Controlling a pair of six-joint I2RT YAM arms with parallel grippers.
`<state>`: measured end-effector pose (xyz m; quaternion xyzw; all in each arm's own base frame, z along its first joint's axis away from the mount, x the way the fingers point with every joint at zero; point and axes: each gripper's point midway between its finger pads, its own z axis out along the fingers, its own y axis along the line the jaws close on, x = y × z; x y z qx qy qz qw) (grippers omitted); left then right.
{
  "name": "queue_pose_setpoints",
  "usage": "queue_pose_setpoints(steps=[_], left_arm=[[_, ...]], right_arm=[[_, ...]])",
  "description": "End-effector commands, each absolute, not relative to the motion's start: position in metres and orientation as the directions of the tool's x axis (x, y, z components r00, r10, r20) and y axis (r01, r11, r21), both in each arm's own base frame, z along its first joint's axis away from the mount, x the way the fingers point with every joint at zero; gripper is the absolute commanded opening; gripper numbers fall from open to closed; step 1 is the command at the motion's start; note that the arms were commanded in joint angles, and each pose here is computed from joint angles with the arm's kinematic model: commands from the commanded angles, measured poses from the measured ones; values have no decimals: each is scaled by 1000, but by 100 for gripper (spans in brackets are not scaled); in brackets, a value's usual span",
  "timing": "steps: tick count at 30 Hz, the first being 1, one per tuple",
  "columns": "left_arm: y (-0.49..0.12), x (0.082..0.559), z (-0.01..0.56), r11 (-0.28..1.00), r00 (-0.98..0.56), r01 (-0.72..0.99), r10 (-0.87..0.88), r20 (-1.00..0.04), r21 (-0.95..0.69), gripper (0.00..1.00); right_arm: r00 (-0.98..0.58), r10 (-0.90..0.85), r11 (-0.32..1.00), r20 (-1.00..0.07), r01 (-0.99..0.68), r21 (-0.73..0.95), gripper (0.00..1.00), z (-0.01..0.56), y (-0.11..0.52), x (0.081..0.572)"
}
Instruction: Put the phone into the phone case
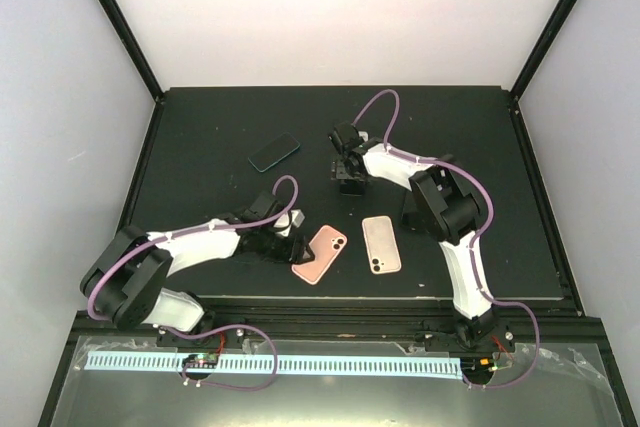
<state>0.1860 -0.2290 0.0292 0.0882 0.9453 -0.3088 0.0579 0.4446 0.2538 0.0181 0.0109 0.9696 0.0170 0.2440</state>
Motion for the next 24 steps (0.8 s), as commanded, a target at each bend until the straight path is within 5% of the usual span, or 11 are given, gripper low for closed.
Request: queue_pose_setpoints(steps=[1,13,24], left_arm=[[-237,176,28,770,-985,172,118,-128,-614,59],[-222,196,26,852,-961,222,107,-256,-474,47],[-232,212,18,850,-946,266,139,-292,-455,49]], right_arm=[[-932,13,1000,-361,18,-12,83,-13,246,420],[-924,-4,1000,-382,1,-14,70,-1,240,414],[-901,-7,998,-433,-34,55,68,27,244,410]])
